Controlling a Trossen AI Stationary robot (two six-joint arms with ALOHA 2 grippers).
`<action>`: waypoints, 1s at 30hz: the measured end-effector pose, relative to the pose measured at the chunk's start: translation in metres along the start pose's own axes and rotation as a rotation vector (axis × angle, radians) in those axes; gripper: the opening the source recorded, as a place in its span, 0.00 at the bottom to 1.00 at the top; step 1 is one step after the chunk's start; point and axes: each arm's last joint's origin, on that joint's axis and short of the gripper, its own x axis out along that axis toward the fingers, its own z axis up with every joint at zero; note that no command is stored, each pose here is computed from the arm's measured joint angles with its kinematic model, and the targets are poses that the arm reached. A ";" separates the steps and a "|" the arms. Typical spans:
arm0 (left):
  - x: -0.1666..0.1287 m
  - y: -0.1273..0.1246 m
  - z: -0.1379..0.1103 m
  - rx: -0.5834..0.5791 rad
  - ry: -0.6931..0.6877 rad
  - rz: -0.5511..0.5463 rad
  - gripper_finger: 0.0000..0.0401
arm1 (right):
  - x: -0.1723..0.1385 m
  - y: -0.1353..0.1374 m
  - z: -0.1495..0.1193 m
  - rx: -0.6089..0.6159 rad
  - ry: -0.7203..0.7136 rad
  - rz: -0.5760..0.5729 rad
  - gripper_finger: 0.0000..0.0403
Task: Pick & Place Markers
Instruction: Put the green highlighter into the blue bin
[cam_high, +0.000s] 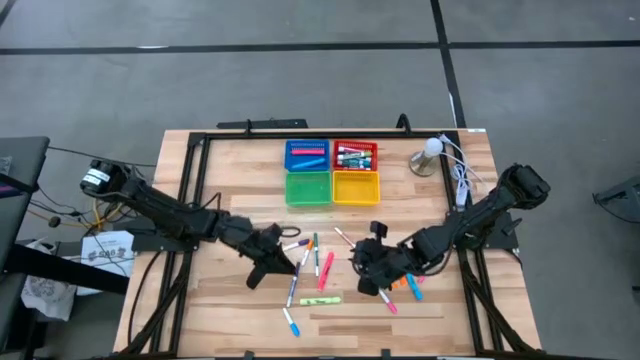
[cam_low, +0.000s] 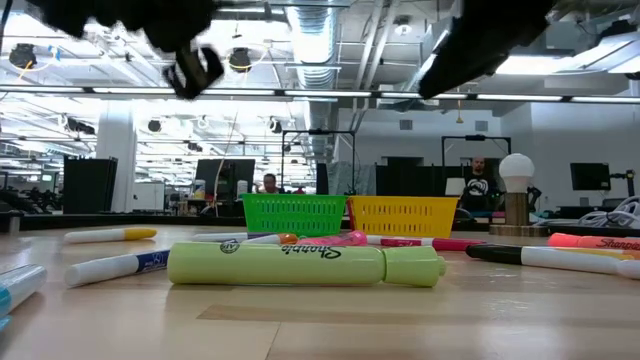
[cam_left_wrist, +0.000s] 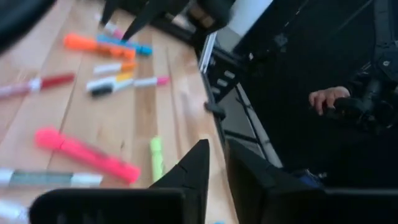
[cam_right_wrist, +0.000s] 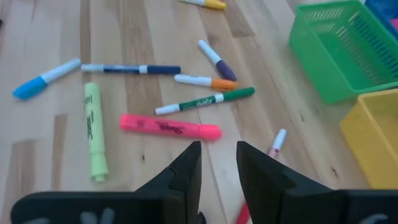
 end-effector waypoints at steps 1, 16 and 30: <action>0.003 -0.009 0.002 0.042 -0.023 0.008 0.15 | -0.001 0.001 -0.002 -0.013 0.000 -0.014 0.23; 0.087 -0.030 -0.023 0.226 -0.041 0.327 0.31 | -0.033 0.034 -0.042 -0.225 -0.006 -0.033 0.23; 0.131 -0.028 -0.059 0.124 0.159 0.408 0.33 | -0.043 0.050 -0.086 -0.305 0.081 0.118 0.23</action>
